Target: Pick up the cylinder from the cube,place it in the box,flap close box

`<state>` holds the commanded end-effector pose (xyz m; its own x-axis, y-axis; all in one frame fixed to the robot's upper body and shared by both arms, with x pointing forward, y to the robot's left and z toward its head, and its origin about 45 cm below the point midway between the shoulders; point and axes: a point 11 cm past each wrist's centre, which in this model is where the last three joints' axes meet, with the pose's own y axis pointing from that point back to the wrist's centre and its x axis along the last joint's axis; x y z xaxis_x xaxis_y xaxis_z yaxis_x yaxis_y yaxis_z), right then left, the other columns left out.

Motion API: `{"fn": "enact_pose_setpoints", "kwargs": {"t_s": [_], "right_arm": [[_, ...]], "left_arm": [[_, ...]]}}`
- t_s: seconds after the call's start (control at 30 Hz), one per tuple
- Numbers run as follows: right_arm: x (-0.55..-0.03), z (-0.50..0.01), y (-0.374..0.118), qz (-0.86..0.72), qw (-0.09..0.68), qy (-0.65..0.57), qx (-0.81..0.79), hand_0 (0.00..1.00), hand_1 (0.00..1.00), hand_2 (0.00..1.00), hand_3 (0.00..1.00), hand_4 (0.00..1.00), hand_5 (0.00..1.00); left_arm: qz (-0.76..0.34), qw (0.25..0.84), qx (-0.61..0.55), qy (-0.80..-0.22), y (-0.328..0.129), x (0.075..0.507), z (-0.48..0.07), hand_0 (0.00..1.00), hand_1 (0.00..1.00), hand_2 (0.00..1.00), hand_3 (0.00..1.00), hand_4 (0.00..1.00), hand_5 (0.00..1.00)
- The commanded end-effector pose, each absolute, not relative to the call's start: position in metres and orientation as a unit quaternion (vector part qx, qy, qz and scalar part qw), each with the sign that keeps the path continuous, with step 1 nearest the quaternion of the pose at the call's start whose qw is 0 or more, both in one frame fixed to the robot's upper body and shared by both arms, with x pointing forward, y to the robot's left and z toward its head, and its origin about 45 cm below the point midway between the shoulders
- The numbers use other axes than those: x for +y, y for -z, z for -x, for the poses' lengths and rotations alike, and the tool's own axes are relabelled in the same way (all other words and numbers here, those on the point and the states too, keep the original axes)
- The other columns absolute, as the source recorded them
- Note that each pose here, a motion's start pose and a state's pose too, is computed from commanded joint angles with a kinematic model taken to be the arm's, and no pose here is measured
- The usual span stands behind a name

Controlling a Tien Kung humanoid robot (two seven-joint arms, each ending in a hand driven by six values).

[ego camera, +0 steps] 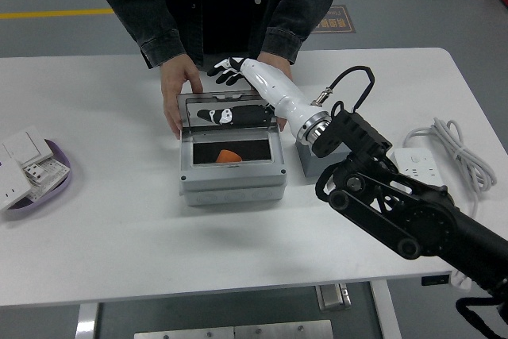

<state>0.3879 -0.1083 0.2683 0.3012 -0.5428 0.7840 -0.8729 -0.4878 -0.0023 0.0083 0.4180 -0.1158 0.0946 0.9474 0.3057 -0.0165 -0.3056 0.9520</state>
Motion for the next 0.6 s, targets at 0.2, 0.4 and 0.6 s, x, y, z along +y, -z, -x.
{"fn": "enact_pose_setpoints", "kwargs": {"t_s": [0.2,0.4,0.6], "right_arm": [[-0.122,-0.414,-0.269,-0.746,0.249,-0.419,-0.455,0.766,0.642,0.651,0.708,0.9,0.501],[-0.141,-0.434,-0.255,-0.729,0.281,-0.425,-0.456,0.751,0.636,0.63,0.691,0.884,0.513],[-0.139,-0.427,-0.234,-0.731,0.303,-0.428,-0.435,0.736,0.629,0.616,0.67,0.869,0.521]], "left_arm": [[-0.595,0.441,0.39,-0.547,0.115,0.419,-0.009,0.575,0.602,0.592,0.617,0.629,0.163],[-0.595,0.44,0.389,-0.549,0.115,0.421,-0.011,0.575,0.602,0.592,0.617,0.629,0.163],[-0.594,0.44,0.391,-0.548,0.115,0.419,-0.011,0.575,0.602,0.591,0.617,0.629,0.165]]}}
